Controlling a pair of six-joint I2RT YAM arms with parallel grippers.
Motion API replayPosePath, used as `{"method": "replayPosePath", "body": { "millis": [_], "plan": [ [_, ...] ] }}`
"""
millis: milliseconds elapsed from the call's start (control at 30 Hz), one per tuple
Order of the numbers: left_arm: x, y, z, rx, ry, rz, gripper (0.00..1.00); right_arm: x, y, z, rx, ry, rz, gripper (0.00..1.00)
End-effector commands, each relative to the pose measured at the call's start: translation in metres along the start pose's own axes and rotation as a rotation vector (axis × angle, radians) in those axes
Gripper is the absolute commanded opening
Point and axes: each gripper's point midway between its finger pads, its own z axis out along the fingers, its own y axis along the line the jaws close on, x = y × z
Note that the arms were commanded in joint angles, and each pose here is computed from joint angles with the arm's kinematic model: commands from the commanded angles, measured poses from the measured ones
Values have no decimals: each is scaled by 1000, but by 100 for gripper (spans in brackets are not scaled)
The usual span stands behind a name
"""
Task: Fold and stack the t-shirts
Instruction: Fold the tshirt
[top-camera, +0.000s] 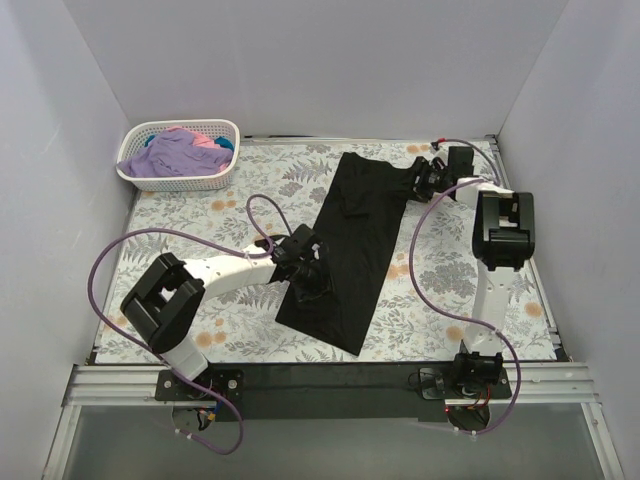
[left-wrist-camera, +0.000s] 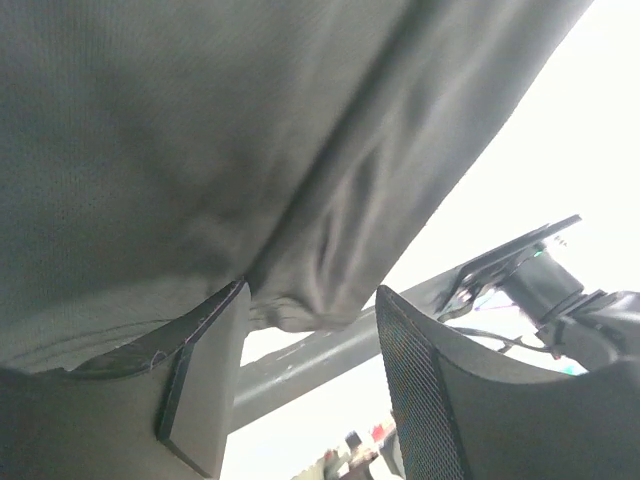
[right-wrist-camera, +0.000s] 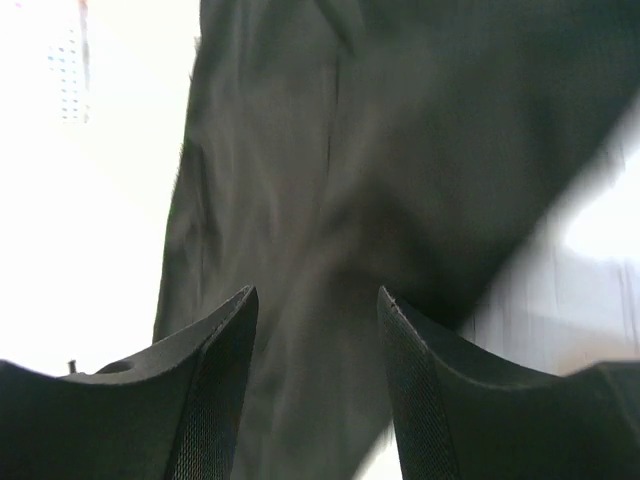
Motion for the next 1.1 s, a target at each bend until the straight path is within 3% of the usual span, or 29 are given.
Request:
{"method": "replayPosePath", "body": {
  "millis": [0,67,167,300,400,700,1067],
  "plan": [
    [-22,-30,-38,36,-138,65,52,0,14,-58,175,-61,-95,58],
    [-34,-30,-49,-3,-208,83,53,36,4,-73,237,-29,-58,58],
    [-47,-21,-63,-72,-293,106,53,53,39,-105,226,-60,-120,56],
    [-62,-2,-79,-174,-394,124,53,146,58,-109,179,88,-127,52],
    [-66,13,-88,-228,-447,127,53,175,65,-114,160,116,-145,47],
    [-74,50,-106,-282,-586,133,53,134,68,-89,137,59,-195,28],
    [-143,98,-141,-350,-720,124,54,97,35,-36,164,68,-163,26]
  ]
}}
